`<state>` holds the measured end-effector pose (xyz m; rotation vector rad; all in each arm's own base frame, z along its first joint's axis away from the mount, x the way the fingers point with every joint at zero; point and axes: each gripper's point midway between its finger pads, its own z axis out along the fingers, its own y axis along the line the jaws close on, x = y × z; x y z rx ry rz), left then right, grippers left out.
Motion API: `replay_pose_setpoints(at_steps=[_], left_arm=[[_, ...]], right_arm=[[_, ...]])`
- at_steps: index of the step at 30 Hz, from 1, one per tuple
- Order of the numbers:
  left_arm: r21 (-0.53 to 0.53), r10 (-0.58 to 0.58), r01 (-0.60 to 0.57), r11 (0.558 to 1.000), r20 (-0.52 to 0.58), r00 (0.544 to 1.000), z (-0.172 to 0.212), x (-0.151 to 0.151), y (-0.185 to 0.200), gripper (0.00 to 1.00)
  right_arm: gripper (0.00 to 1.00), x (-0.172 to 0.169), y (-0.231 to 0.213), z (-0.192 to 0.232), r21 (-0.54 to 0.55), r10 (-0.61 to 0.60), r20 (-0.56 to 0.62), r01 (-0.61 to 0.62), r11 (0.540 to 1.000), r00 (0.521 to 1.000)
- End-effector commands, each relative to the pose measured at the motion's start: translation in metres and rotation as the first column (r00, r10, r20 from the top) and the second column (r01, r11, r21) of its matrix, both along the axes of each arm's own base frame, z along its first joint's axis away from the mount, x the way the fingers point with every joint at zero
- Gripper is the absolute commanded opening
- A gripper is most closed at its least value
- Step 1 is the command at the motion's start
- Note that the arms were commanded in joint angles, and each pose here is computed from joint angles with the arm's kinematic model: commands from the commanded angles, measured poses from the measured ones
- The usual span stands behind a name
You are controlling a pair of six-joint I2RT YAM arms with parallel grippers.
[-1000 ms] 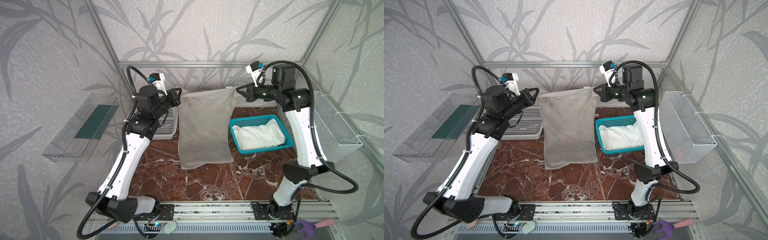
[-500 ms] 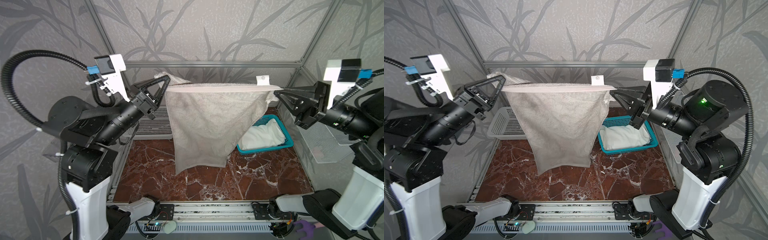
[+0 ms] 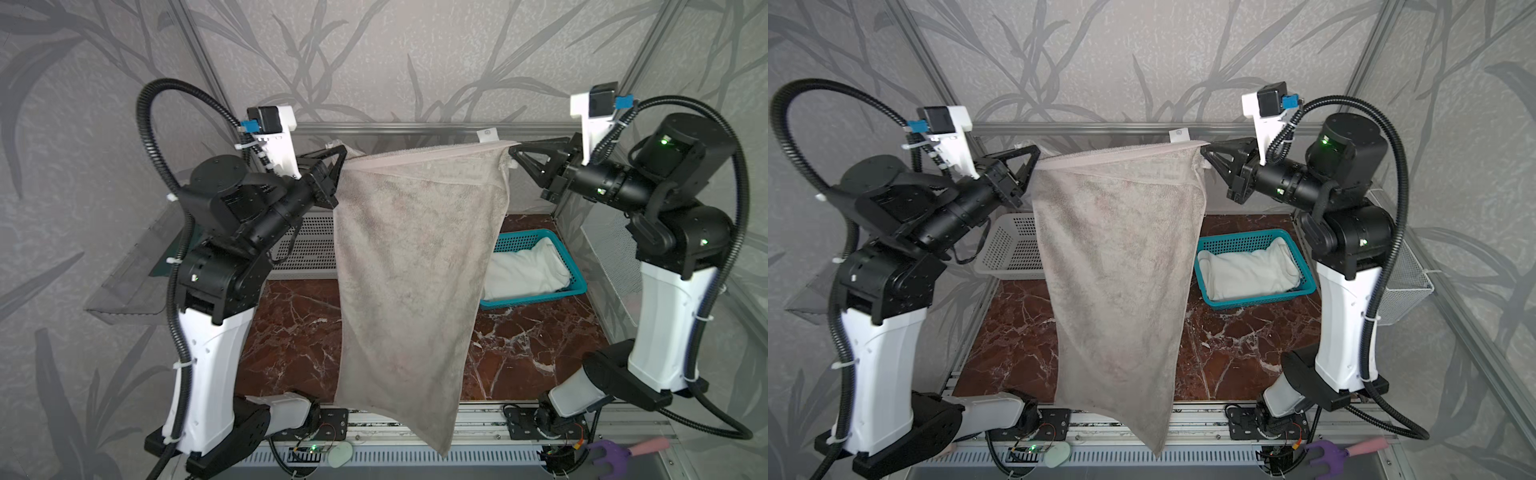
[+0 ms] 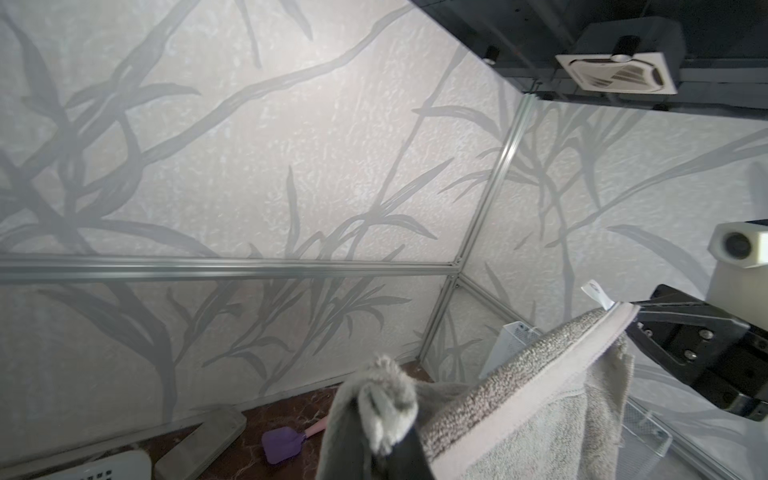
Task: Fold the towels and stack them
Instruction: 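Lift the grey towel high with both grippers, spreading its edge between them, then lower the grey towel flat onto the table with both grippers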
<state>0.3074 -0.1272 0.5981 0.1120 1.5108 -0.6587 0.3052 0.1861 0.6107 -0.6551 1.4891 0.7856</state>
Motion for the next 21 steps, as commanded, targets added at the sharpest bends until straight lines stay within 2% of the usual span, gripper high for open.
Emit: replay_pose_setpoints(at_steps=[1,6,9,12,16,21], left_arm=[[0.01,0.287,-0.287,0.958,-0.05,0.957,-0.04,0.051,0.055,0.0],[0.033,0.293,-0.293,0.956,-0.212,0.932,-0.139,0.119,0.053,0.0],[0.076,0.293,-0.284,0.956,-0.294,0.91,-0.2,0.156,0.047,0.0],[0.093,0.279,-0.263,0.96,-0.357,0.892,-0.245,0.184,0.042,0.0],[0.078,0.25,-0.239,0.968,-0.416,0.875,-0.278,0.202,0.042,0.0],[0.064,0.239,-0.235,0.97,-0.449,0.861,-0.297,0.2,0.043,0.0]], right_arm=[[0.0,0.068,-0.033,-0.019,-0.004,-0.214,-0.034,0.214,0.977,0.976],[0.0,0.148,-0.016,-0.12,-0.124,-0.185,-0.213,0.161,0.979,0.959],[0.0,0.19,-0.016,-0.176,-0.178,-0.228,-0.275,0.183,0.967,0.934],[0.0,0.222,-0.015,-0.22,-0.204,-0.246,-0.325,0.187,0.961,0.913],[0.0,0.245,-0.012,-0.258,-0.236,-0.248,-0.39,0.164,0.958,0.887],[0.0,0.244,-0.008,-0.281,-0.269,-0.228,-0.457,0.11,0.957,0.86]])
